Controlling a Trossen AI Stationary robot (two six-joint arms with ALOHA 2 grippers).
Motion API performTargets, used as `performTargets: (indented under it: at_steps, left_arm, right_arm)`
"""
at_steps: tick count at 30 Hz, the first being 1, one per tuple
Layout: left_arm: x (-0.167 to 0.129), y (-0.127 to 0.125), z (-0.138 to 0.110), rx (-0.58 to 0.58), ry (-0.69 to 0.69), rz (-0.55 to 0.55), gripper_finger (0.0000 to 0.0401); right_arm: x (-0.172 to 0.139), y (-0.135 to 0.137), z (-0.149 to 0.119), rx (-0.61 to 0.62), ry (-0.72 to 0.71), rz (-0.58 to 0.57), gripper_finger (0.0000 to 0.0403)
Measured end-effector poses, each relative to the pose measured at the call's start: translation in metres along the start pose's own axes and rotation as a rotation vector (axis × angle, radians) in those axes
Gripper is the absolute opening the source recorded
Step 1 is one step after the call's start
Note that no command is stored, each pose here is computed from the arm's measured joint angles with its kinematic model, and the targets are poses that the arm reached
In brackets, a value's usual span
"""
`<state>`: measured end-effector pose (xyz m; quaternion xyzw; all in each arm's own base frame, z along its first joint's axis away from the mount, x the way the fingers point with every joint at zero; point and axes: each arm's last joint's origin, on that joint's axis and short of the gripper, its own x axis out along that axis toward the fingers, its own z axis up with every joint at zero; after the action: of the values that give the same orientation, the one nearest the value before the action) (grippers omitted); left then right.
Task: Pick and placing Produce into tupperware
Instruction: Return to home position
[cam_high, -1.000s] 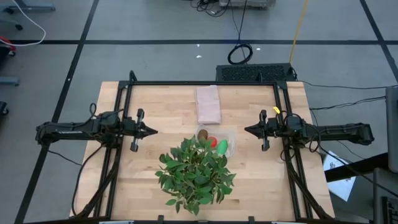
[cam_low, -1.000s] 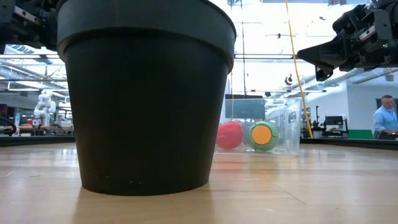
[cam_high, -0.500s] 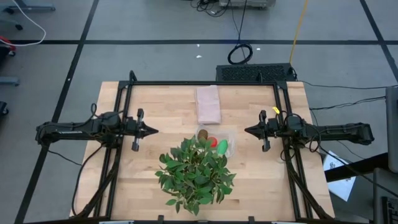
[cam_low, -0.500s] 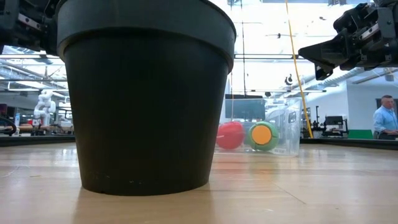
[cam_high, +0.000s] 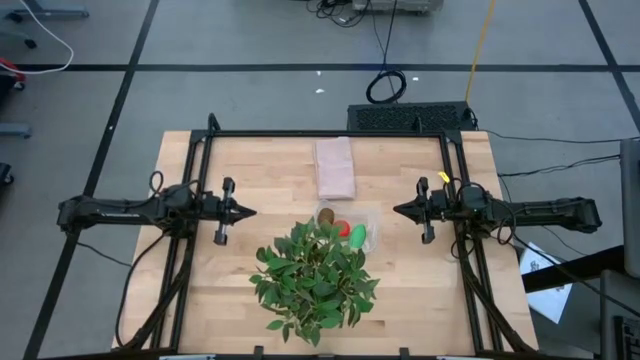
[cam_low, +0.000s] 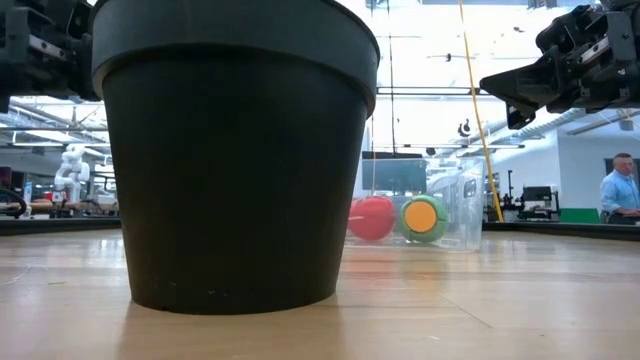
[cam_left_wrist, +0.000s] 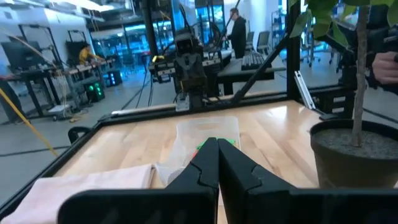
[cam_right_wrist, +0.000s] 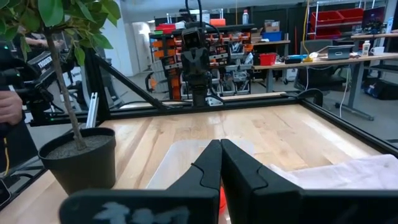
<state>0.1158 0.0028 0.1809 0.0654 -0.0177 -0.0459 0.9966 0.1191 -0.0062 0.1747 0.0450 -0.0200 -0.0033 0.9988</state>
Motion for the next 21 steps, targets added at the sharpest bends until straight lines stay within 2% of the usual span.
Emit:
performTargets:
  at_steps: [7,21]
  left_arm:
    - [-0.0006,-0.0008,-0.0034,0.008,-0.046,-0.005,0.0]
    - [-0.0004,-0.0013,-0.0058,0.009,-0.024,-0.015,0.0]
  right_arm:
    - [0.0,0.0,0.0,0.0,0.0,0.0,0.0]
    - [0.0,-0.0002,0.0,0.001,0.0,-0.004,0.0]
